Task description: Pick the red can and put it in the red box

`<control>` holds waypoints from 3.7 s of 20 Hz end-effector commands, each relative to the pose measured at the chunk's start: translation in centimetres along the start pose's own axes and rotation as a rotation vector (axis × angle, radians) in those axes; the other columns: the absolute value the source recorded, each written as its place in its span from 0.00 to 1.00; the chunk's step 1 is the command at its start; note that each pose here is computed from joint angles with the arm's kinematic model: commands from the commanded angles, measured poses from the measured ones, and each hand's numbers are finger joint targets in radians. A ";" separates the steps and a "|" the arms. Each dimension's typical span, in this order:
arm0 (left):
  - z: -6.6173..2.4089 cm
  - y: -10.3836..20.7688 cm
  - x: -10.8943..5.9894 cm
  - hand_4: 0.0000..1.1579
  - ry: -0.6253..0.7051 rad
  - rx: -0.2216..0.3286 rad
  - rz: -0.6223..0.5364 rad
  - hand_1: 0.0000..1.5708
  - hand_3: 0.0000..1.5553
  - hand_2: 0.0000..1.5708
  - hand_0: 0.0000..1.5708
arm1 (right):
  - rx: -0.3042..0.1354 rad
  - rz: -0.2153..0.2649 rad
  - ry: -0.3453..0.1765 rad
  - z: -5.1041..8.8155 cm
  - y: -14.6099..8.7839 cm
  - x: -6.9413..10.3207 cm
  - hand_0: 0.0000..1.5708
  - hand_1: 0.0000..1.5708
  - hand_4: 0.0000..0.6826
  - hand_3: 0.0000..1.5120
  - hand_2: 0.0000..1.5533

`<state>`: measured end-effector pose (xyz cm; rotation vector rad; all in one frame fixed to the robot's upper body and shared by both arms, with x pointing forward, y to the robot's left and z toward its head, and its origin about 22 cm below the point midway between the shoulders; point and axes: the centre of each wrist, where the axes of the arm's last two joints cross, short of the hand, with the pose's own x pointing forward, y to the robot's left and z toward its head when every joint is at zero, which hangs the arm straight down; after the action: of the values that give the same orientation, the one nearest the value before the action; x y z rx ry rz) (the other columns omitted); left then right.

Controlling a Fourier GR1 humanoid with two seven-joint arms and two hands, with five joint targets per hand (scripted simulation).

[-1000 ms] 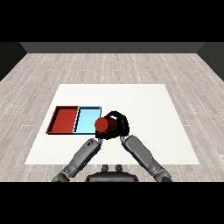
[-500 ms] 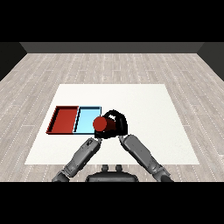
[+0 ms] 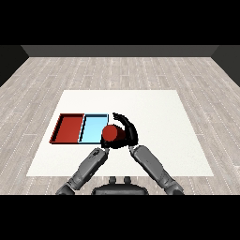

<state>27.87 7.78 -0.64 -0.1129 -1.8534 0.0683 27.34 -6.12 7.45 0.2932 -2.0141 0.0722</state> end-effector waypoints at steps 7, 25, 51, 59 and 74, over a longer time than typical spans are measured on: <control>-0.28 -0.1 2.1 0.98 -0.062 0.015 0.000 1.00 0.96 1.00 1.00 | -0.043 0.006 0.030 -1.4 1.7 1.0 0.00 0.00 0.00 0.00 0.00; -1.68 4.6 3.3 0.97 -0.083 0.110 -0.092 1.00 0.95 1.00 1.00 | -0.099 -0.087 -0.027 3.8 -9.2 4.3 0.00 0.00 0.00 0.00 0.00; -3.29 31.9 0.5 0.87 0.528 0.427 -0.834 1.00 0.91 0.97 1.00 | -0.266 0.006 0.070 8.9 -16.5 1.7 0.00 0.00 0.00 0.00 0.00; -1.84 31.6 -3.0 0.63 0.788 0.422 -0.884 0.61 0.00 0.58 0.61 | -0.273 0.015 0.076 7.0 -16.4 -0.7 0.00 0.00 0.00 0.00 0.00; -7.27 32.4 1.6 0.00 0.354 0.460 -0.428 0.00 0.00 0.00 0.00 | -0.256 -0.028 0.047 7.0 -17.4 -1.8 0.00 0.00 0.00 0.00 0.00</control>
<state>34.25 39.93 -2.90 0.6703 -1.1701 -0.0430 26.05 -23.99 1.43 0.1253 -1.9479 -0.1800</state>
